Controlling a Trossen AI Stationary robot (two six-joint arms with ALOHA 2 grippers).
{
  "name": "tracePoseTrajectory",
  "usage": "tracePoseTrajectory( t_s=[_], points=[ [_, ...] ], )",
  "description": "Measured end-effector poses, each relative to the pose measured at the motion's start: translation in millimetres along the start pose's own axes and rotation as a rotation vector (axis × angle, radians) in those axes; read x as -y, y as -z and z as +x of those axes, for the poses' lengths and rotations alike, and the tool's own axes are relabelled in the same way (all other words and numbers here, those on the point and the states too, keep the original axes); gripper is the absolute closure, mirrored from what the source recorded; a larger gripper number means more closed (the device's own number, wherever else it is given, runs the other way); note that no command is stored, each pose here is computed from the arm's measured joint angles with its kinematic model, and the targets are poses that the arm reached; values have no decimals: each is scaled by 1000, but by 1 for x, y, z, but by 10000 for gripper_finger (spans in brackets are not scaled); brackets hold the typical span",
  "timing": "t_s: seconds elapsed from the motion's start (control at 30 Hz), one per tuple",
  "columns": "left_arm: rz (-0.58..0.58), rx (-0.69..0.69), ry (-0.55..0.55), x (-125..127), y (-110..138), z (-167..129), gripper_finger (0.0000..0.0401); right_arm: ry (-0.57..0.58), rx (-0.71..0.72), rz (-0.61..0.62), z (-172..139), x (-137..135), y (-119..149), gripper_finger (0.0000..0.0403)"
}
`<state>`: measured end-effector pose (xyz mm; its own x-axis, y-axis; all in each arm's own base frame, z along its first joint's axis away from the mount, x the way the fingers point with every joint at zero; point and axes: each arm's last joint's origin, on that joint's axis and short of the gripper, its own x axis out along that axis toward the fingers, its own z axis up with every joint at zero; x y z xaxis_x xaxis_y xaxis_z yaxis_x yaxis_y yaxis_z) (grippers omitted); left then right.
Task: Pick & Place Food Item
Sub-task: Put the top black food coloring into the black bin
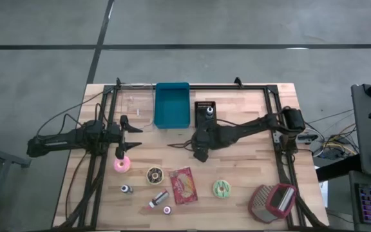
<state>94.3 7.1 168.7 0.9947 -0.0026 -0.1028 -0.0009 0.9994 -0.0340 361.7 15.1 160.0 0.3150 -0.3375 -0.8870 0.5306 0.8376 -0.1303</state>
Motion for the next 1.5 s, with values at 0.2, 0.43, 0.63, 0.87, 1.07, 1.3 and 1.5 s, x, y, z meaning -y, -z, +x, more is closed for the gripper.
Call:
tracePoseTrajectory(
  t_s=[0.2, 0.43, 0.63, 0.87, 1.07, 1.3, 1.5],
  points=[
    [0, 0, 0, 0, 0, 0, 128, 93, 116, -15, -19, -12, 6, 132],
    [0, 0, 0, 0, 0, 0, 128, 81, 189, -38, -46, -16, 15, 125],
    [-1, -4, 0, 0, 0, 0, 128, 19, 233, -76, -66, -15, 30, 124],
    [-1, -5, 0, 0, 0, 0, 128, -122, 303, -35, -78, 2, 54, 123],
    [-1, -8, 0, 0, 1, 1, 128, -247, 441, 0, -67, 21, 82, 123],
    [-1, -8, 0, 0, 1, 1, 128, -287, 543, -52, -49, 36, 111, 132],
    [-1, -8, -1, 0, 1, 1, 128, -283, 537, -47, -38, 39, 122, 143]
  ],
)
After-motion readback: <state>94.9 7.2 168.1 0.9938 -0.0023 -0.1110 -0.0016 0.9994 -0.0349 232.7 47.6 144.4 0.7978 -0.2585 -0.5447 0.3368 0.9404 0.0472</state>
